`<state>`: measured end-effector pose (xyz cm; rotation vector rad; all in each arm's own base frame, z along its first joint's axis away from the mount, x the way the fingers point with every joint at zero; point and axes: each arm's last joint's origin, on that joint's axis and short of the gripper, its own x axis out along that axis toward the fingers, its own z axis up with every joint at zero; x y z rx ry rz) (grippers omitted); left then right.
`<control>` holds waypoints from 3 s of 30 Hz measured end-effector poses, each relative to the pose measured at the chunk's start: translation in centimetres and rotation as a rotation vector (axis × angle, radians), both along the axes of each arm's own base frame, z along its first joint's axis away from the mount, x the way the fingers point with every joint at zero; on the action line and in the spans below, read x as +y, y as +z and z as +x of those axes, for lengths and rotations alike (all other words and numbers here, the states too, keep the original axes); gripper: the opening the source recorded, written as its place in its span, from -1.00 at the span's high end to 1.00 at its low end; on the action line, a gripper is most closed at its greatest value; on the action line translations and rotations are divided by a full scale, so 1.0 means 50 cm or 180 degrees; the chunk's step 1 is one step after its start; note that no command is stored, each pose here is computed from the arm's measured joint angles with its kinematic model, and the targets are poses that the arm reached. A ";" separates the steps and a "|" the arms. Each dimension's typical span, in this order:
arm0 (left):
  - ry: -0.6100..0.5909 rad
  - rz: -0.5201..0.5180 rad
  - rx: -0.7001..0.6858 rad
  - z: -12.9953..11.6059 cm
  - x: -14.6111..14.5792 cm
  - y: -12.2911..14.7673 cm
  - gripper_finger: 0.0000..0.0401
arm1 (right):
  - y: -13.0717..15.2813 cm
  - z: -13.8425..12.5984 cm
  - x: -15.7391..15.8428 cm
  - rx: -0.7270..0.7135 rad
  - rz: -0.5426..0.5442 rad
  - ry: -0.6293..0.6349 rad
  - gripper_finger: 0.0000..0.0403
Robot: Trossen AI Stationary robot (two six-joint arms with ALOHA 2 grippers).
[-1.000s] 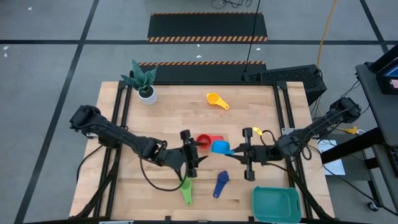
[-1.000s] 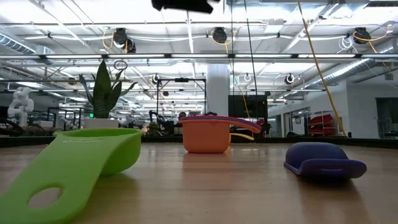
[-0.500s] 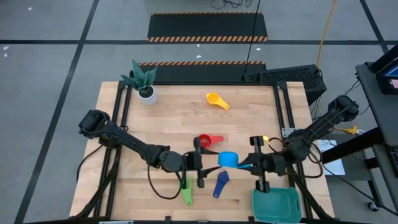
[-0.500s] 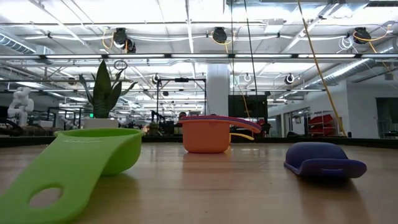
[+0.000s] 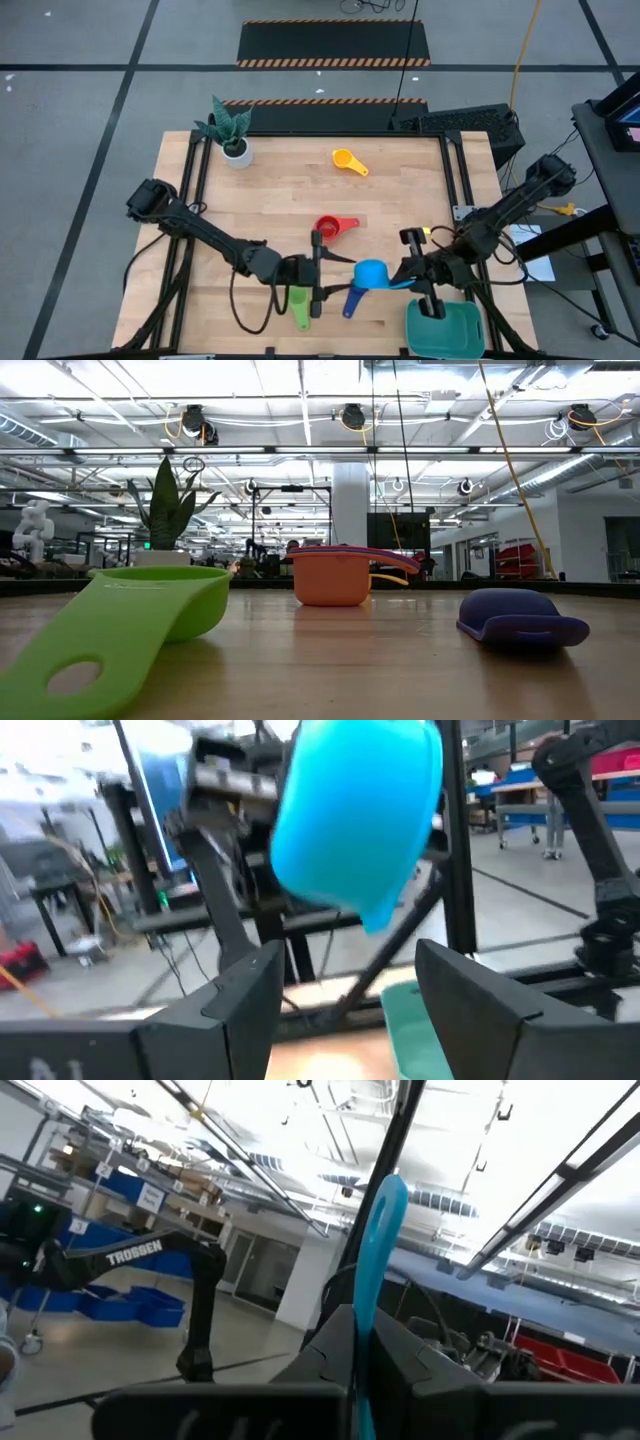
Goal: Nest measuring cups in basket
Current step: Stack the light blue measuring cup on top of the orange measuring cup
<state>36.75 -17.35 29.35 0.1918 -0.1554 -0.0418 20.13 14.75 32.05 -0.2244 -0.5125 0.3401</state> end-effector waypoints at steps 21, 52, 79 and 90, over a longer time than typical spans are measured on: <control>-0.0019 0.0126 -0.0082 0.001 0.002 0.005 0.44 | -0.010 0.015 0.006 -0.0141 -0.0001 -0.0093 0.98; 0.0011 0.0301 0.0079 -0.020 -0.002 0.022 0.94 | -0.017 0.013 0.007 0.0128 -0.0030 -0.0525 0.65; 0.0413 -0.0061 0.2041 -0.204 0.058 0.065 0.95 | -0.042 0.002 -0.047 0.1737 0.0230 -0.1680 -0.24; 0.0246 0.0051 0.2179 -0.189 0.059 0.048 0.96 | -0.069 0.040 -0.049 0.1920 0.0162 -0.1215 -0.24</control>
